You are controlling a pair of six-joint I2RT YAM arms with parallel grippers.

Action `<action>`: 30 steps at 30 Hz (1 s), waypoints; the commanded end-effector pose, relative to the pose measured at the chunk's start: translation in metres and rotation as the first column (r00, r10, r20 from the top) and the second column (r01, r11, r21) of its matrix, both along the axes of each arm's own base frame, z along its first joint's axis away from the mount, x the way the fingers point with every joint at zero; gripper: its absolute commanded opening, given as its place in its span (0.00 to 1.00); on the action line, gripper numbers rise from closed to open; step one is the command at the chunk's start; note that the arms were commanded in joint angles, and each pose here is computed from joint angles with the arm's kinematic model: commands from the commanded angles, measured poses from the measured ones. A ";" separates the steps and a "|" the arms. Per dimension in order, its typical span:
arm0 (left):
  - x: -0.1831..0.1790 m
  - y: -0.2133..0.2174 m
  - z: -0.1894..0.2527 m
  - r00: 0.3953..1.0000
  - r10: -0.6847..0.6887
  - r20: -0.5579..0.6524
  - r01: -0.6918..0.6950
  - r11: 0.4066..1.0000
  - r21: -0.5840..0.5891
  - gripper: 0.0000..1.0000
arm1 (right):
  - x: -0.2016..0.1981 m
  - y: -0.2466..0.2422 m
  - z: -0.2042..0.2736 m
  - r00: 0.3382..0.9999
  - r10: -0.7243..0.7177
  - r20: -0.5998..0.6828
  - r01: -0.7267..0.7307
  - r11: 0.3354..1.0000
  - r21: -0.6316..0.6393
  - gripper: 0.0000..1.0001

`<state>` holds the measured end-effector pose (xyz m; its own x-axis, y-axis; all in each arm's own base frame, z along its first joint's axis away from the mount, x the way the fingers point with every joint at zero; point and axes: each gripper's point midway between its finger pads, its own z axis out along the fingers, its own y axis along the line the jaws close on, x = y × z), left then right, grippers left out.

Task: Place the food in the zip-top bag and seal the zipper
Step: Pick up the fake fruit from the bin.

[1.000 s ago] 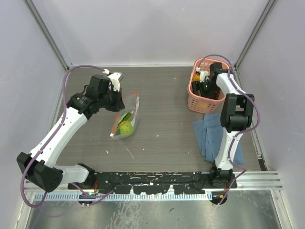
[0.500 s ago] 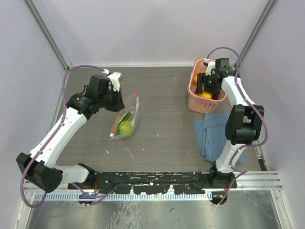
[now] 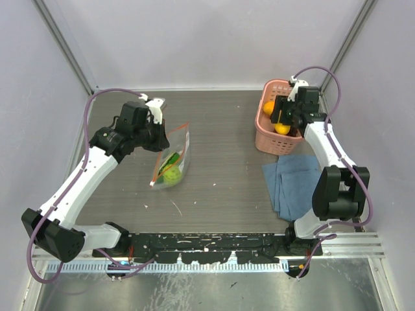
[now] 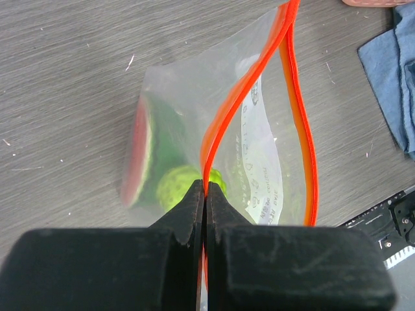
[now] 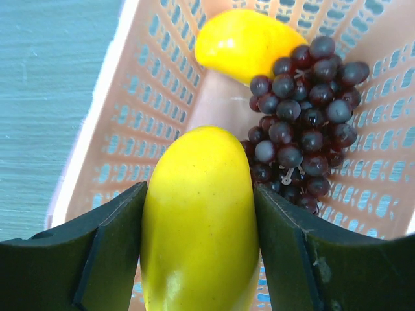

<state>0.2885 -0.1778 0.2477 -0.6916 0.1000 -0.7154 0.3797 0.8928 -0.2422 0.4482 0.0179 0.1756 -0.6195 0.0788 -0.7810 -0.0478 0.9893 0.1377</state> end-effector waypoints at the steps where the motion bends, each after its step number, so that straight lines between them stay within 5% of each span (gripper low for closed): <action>1: 0.002 -0.006 0.036 0.996 -0.014 0.092 0.021 0.997 -0.071 0.00 | 0.007 0.011 0.057 0.982 -0.034 0.188 0.022 0.998 0.065 0.14; 19: 0.014 0.004 0.047 0.992 0.106 0.073 -0.106 0.994 -0.003 0.00 | -0.046 0.122 0.133 0.935 0.153 0.319 -0.231 0.947 0.224 0.11; 30: 0.025 -0.015 0.034 0.979 0.190 0.075 -0.194 0.979 0.058 0.00 | -0.111 0.226 0.173 0.856 0.367 0.365 -0.501 0.764 0.406 0.10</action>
<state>0.3014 -0.1849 0.2558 -0.7112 0.0711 -0.6994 0.2514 0.9548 -0.1586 0.3617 0.2096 0.2958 -0.5059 0.1699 -0.8457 -0.4419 0.7909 0.4233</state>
